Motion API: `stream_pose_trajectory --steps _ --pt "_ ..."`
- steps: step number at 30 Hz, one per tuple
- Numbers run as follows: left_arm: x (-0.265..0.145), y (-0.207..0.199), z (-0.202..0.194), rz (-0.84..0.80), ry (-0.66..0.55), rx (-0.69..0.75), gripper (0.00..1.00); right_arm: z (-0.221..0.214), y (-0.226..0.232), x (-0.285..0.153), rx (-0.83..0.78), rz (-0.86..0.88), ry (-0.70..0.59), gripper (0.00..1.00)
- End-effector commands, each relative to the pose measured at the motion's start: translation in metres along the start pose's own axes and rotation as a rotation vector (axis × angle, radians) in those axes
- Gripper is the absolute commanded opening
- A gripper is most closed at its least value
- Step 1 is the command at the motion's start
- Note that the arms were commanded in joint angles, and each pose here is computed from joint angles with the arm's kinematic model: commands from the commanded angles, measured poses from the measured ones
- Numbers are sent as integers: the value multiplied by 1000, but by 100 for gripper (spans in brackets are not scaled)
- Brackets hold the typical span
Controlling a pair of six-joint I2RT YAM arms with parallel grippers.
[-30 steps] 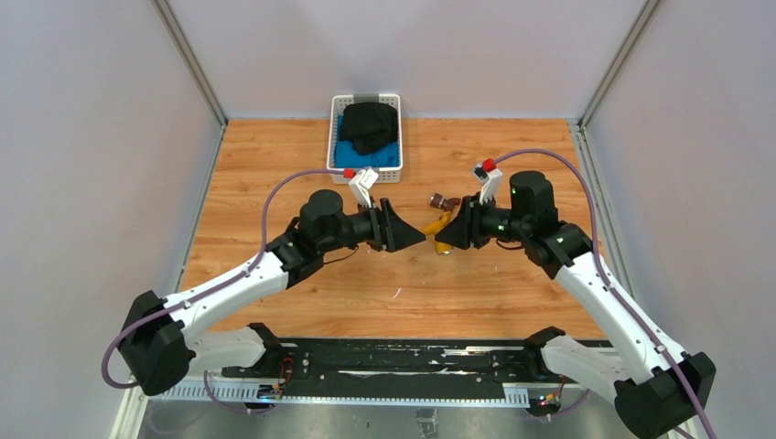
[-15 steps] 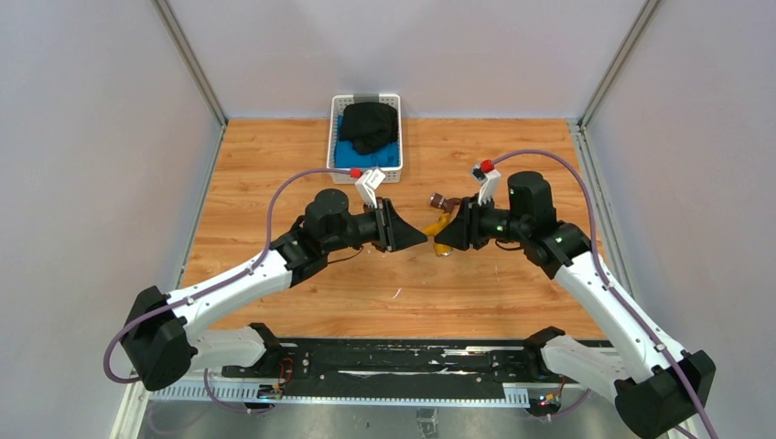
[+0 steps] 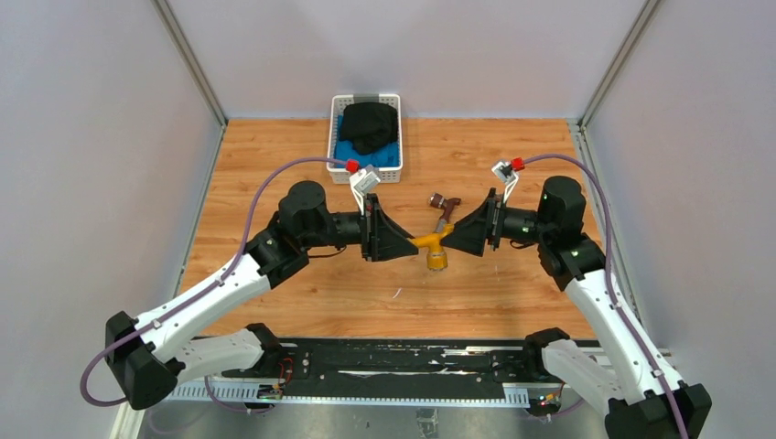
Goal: Install the water faucets
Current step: Pick up the water faucet from the center of the board.
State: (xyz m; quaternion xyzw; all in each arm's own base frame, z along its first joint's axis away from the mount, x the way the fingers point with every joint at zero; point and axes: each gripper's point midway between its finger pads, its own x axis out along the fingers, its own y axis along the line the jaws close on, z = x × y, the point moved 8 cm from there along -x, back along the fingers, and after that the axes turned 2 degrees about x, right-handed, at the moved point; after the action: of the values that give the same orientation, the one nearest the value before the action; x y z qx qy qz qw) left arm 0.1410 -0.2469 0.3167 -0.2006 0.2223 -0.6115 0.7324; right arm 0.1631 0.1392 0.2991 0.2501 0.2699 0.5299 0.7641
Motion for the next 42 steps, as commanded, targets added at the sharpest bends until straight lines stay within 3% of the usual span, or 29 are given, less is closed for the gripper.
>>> stream_pose_trajectory --steps 1,7,11,13,24,29,38,41,42 --pt "-9 -17 6 -115 47 77 0 5 20 -4 -63 237 40 82" --pt "-6 -17 10 -122 50 78 0 1 33 -4 -76 328 79 82" --pt "-3 -17 10 -136 54 75 0 -8 38 8 -54 369 130 62" --pt "-2 -17 11 -138 54 74 0 -10 40 14 -46 389 150 58" --pt "-5 -18 13 -118 21 80 0 -17 40 34 -7 411 184 63" --pt "-5 -19 13 -126 19 82 0 -20 38 40 27 425 183 33" --pt "-6 -17 9 -119 16 77 0 -18 43 42 21 451 167 38" --pt "-7 -16 8 -115 7 78 0 -17 44 42 20 452 158 31" --pt "-7 -16 7 -114 8 78 0 -18 44 42 25 452 156 18"
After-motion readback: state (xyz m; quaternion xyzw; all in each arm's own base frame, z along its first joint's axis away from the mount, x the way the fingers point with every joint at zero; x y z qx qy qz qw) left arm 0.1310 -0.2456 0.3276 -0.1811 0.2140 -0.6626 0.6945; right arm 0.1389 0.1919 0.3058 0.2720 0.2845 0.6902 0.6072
